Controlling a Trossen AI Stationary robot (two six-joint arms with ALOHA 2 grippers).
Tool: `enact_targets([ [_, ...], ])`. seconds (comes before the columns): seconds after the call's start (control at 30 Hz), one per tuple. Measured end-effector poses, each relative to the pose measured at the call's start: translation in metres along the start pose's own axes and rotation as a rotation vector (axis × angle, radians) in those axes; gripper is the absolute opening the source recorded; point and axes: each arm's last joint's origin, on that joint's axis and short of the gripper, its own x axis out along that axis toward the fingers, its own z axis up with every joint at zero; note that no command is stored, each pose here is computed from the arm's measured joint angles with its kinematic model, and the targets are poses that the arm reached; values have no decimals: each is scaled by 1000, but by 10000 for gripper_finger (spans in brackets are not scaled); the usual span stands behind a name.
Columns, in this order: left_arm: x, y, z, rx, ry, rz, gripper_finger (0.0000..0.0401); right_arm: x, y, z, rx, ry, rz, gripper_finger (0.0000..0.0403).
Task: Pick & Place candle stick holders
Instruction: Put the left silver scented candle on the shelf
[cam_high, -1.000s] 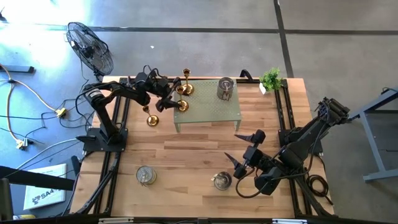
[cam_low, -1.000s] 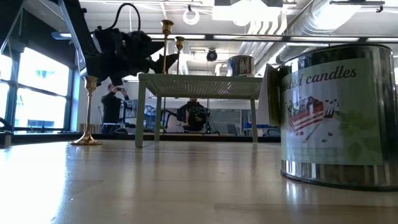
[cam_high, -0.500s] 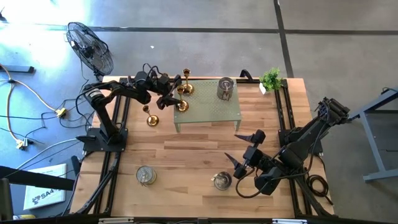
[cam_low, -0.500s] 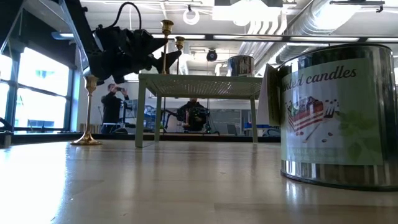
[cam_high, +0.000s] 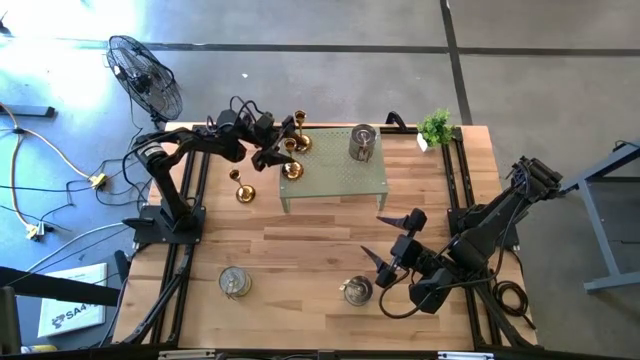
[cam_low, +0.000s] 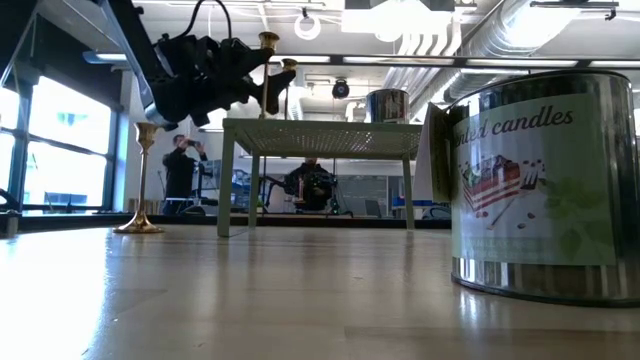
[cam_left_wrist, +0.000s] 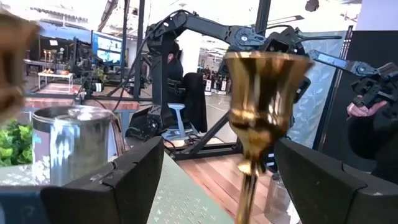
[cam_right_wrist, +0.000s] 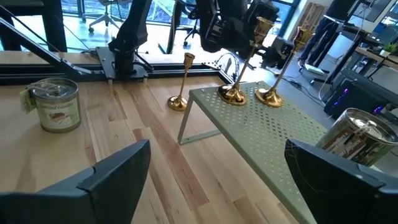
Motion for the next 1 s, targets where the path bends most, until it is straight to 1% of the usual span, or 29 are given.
enact_targets([
  [0.63, 6, 7, 17, -34, -10, -26, 301, 0, 0, 0, -3, 8, 8, 366],
  [0.83, 6, 1, 27, -7, -13, -39, 301, 0, 0, -1, -5, 9, 8, 366],
  [1.0, 7, -9, 43, 41, -24, -53, 301, 0, 0, -1, -4, 10, 8, 366],
])
